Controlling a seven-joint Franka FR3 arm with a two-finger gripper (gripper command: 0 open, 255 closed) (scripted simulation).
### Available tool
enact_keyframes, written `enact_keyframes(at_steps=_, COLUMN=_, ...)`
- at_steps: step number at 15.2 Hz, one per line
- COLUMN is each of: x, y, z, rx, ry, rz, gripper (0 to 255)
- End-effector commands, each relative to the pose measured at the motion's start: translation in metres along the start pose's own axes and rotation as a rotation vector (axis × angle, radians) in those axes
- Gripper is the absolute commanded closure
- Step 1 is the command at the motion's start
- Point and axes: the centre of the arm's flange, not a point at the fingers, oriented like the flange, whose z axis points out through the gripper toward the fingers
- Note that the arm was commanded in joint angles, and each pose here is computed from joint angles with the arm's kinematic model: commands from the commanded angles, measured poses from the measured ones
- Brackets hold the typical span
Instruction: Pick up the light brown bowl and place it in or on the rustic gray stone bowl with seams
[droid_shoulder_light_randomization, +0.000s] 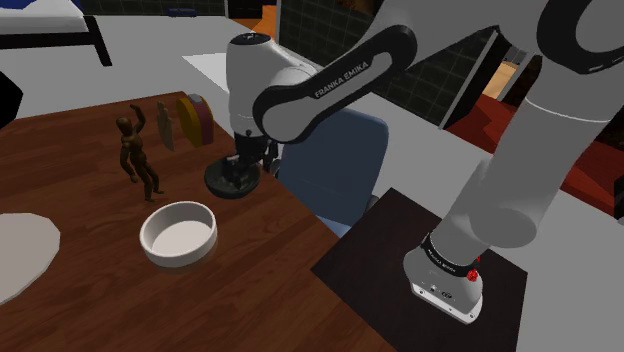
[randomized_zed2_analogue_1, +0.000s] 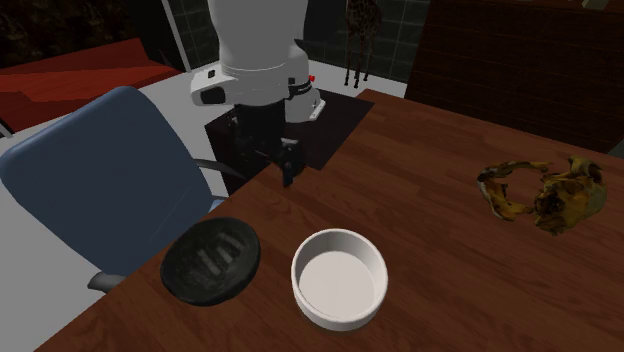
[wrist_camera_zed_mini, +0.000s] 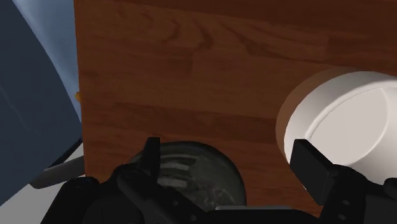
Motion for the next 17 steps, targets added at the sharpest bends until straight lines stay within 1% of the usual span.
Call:
enact_keyframes(at_steps=1, x=0.007, y=-0.023, z=0.014, rx=0.003, ry=-0.001, rz=0.003, gripper=0)
enact_keyframes(at_steps=10, x=0.05, y=-0.108, z=0.076, rx=0.015, ry=-0.006, rz=0.01, gripper=0)
enact_keyframes(at_steps=17, x=0.05, y=-0.108, z=0.113, rx=0.015, ry=-0.006, rz=0.01, gripper=0)
